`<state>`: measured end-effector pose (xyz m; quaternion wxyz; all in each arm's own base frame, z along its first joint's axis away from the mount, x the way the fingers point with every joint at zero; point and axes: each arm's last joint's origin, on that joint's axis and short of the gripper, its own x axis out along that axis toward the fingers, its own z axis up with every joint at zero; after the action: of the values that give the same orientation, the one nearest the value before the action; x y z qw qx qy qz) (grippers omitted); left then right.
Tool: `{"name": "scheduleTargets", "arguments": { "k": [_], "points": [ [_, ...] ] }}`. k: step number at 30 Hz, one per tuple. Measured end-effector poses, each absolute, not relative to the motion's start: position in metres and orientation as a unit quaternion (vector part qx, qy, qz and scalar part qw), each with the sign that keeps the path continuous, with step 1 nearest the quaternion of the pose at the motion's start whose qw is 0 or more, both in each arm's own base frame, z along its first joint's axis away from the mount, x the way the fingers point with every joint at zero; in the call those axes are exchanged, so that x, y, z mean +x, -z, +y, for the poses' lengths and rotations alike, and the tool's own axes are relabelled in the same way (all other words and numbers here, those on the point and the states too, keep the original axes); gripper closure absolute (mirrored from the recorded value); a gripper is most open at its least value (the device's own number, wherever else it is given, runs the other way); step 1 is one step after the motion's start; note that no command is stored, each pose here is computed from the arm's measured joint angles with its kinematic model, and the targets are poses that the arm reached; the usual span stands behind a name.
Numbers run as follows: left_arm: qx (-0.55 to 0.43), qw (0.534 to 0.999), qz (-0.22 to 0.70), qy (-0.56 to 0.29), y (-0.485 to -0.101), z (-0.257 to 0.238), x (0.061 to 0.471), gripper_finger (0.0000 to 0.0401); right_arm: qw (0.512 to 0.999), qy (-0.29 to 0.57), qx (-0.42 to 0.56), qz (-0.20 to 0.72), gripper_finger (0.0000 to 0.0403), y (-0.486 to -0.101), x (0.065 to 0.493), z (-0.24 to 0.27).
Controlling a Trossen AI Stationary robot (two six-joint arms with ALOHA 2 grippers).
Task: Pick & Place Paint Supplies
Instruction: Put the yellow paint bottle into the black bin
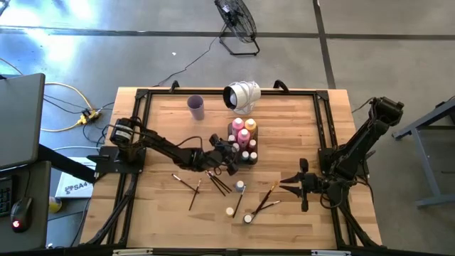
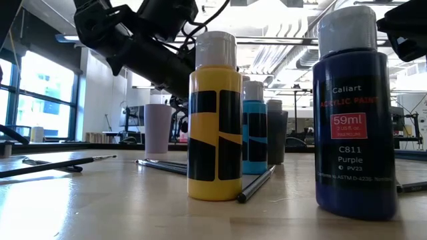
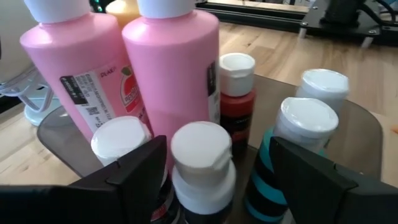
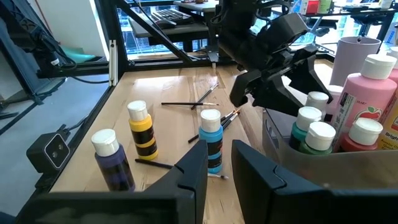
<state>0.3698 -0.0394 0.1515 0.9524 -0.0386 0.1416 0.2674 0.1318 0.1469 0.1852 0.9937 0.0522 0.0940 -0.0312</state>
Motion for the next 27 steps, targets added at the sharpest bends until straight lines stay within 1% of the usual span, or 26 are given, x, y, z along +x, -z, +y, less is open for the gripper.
{"name": "scheduleTargets", "arguments": {
  "k": [5, 9, 15, 20, 27],
  "points": [
    [-0.029, 0.950, 0.139, -0.278, -0.152, -0.047, 0.368, 0.0121, 0.994, 0.020, 0.054, 0.098, 0.0339, -0.185, 0.132, 0.148],
    [0.004, 0.944, 0.141, -0.297, -0.155, -0.055, 0.364, 0.0121, 0.993, 0.019, 0.054, 0.099, 0.0339, -0.185, 0.132, 0.148],
    [0.014, 0.950, 0.134, -0.281, -0.173, -0.067, 0.357, 0.0121, 0.993, 0.018, 0.053, 0.099, 0.0339, -0.185, 0.132, 0.148],
    [0.032, 0.948, 0.165, -0.271, -0.182, -0.073, 0.347, 0.0121, 0.994, 0.019, 0.053, 0.099, 0.0339, -0.185, 0.132, 0.148],
    [0.049, 0.949, 0.184, -0.252, -0.193, -0.084, 0.335, 0.0121, 0.994, 0.019, 0.053, 0.099, 0.0339, -0.185, 0.132, 0.148]
  ]
}}
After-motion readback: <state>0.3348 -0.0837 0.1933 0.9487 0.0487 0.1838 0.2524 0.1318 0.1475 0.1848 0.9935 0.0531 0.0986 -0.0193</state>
